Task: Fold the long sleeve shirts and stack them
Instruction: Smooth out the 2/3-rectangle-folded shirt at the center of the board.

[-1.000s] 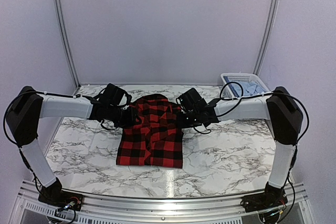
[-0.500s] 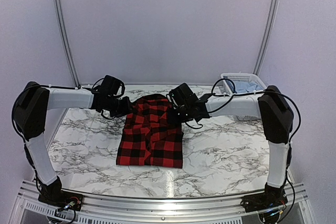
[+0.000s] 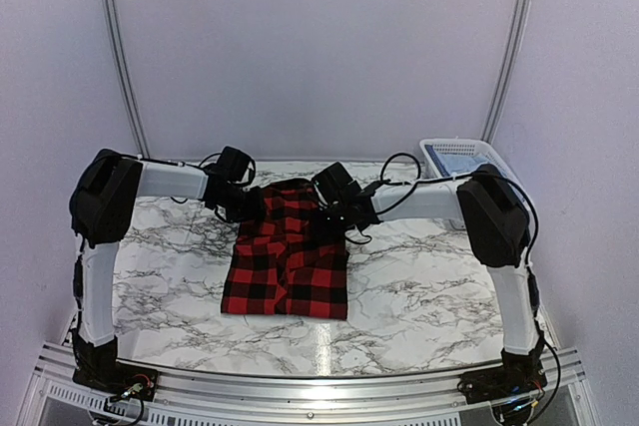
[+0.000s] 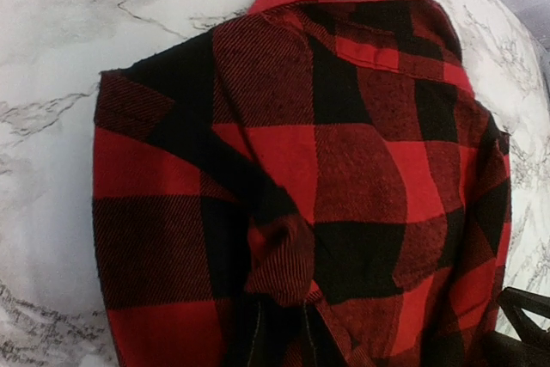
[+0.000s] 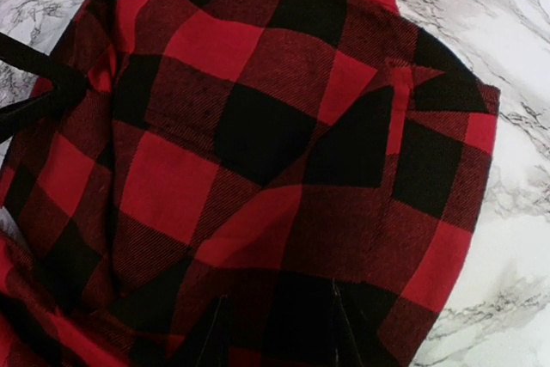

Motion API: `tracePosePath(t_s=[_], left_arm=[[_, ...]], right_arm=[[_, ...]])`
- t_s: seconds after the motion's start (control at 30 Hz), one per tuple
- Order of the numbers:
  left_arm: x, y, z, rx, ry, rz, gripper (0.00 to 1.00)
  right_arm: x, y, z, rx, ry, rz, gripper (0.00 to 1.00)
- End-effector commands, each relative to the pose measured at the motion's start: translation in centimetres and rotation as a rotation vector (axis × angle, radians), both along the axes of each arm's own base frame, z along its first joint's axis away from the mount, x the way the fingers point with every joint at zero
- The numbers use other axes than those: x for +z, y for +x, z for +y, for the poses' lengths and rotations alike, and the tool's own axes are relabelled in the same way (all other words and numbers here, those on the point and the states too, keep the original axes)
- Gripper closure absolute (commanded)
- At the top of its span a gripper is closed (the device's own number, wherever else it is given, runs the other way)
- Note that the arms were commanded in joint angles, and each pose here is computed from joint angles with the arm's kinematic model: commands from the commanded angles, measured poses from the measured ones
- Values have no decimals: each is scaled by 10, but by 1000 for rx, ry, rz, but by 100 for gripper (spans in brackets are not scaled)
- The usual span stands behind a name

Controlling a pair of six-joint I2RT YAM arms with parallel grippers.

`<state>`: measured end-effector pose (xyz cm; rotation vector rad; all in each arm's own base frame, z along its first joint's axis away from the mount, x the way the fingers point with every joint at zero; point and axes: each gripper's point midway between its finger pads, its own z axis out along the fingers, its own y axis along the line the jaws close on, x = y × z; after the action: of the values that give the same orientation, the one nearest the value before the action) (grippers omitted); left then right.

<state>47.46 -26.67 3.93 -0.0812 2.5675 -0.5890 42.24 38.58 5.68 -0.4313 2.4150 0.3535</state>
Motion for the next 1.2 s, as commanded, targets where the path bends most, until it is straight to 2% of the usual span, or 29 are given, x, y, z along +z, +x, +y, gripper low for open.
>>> tracePosePath(t_s=[0.0, 0.13, 0.23, 0.4, 0.53, 0.67, 1.0, 1.17], left_arm=[[-11, 17, -6, -17, 9, 11, 86], [-5, 28, -13, -23, -7, -6, 81], [20, 30, -12, -18, -18, -47, 75], [77, 14, 0, 3, -38, -117, 62], [96, -23, 23, 30, -34, -124, 52], [86, -75, 39, 41, -45, -73, 51], [51, -182, 61, 62, -45, 18, 52], [39, -213, 64, 76, -59, 37, 55]], right_arm=[[4, 29, 3, -2, 31, -58, 67], [-11, 37, 10, 22, 25, -41, 67], [-17, 39, 11, 30, 8, -31, 66], [19, 41, 7, 26, 4, -51, 61], [51, 25, -7, 6, 25, -64, 50], [64, -10, -19, -5, 63, -28, 45], [59, -122, -12, -3, 98, 50, 48], [57, -136, -3, 4, 110, 44, 56]])
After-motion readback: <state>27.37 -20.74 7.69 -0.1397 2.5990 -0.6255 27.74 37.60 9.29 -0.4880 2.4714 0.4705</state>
